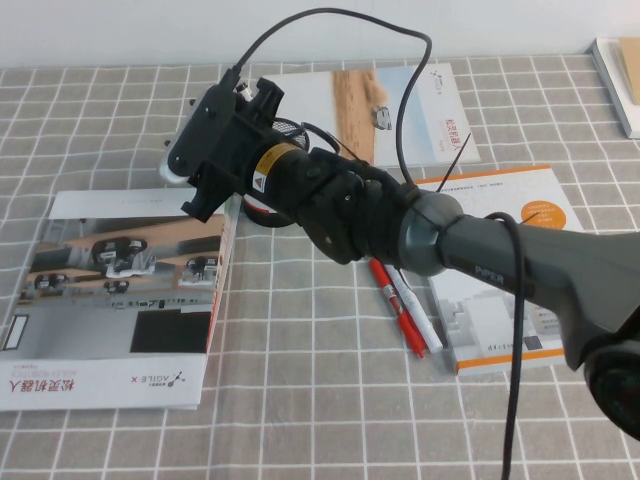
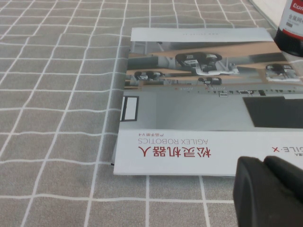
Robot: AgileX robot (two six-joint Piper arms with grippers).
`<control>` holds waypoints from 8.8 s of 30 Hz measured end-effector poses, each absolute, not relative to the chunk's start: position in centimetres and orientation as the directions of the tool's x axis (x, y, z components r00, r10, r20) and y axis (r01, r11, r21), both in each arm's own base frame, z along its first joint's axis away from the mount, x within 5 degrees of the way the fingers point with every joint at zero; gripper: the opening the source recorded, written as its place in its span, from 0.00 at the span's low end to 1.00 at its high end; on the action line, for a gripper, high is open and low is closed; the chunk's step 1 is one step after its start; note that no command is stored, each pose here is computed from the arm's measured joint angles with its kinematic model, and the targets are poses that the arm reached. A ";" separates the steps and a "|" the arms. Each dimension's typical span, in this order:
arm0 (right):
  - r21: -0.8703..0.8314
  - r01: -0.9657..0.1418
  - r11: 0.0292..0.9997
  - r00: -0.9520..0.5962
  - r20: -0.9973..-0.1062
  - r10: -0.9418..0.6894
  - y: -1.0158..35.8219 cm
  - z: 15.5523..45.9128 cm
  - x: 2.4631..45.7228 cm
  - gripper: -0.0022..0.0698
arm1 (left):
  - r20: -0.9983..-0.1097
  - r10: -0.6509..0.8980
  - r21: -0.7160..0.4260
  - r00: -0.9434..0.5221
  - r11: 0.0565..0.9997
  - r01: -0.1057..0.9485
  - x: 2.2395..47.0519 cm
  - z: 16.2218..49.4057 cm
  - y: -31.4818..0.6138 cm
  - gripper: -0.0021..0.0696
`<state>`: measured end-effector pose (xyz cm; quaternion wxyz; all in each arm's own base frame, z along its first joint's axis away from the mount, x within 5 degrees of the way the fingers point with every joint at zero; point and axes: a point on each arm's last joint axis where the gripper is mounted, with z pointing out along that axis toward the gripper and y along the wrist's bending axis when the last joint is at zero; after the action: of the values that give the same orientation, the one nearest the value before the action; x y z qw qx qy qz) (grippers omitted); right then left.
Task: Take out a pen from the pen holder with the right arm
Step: 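Take a marker out of the pen holder and lay it on the table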
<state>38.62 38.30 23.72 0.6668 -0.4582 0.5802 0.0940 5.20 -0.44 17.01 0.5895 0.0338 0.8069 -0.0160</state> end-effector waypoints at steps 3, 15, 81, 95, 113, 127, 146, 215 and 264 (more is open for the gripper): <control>-0.490 -0.658 0.571 0.294 -0.866 -0.404 38.3 23.3 39.0 0.56 | -0.952 0.036 0.014 -0.303 0.997 0.073 5.2 17.0 -0.4 0.02; -0.474 -0.658 0.586 0.272 -0.874 -0.402 38.0 22.7 39.5 0.54 | -0.952 0.036 0.014 -0.303 0.997 0.073 5.2 17.0 -0.4 0.02; -0.355 -0.662 0.660 0.181 -0.930 -0.319 35.1 33.6 37.5 0.04 | -0.952 0.036 0.014 -0.303 0.997 0.073 5.2 17.0 -0.4 0.02; -0.141 -0.770 0.622 -0.120 -0.926 -0.359 30.6 40.9 31.7 0.04 | -0.952 0.036 0.014 -0.303 0.997 0.073 5.2 17.0 -0.4 0.02; 0.211 -0.548 0.809 -0.753 -0.546 -0.368 26.8 31.4 34.5 0.04 | -0.952 0.036 0.014 -0.303 0.997 0.073 5.2 17.0 -0.4 0.02; 0.281 -0.441 0.852 -0.866 -0.382 -0.322 27.4 22.1 38.2 0.04 | -0.952 0.036 0.014 -0.303 0.997 0.073 5.2 17.0 -0.4 0.02; 0.279 -0.415 0.866 -0.861 -0.428 -0.275 27.4 19.8 39.9 0.08 | -0.952 0.036 0.014 -0.303 0.997 0.073 5.2 17.0 -0.4 0.02; 0.128 -0.594 0.794 -0.666 -0.631 -0.397 9.9 29.0 11.2 0.01 | -0.952 0.036 0.014 -0.303 0.997 0.073 5.2 17.0 -0.4 0.02; 0.025 -0.168 0.985 -0.297 -0.955 -0.026 1.1 17.1 5.2 0.01 | -0.952 0.036 0.014 -0.303 0.997 0.073 5.2 17.0 -0.4 0.02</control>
<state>5.18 1.11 17.11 0.5899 -0.0606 0.8029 0.0602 5.20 -0.44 17.01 0.5895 0.0338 0.8069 -0.0160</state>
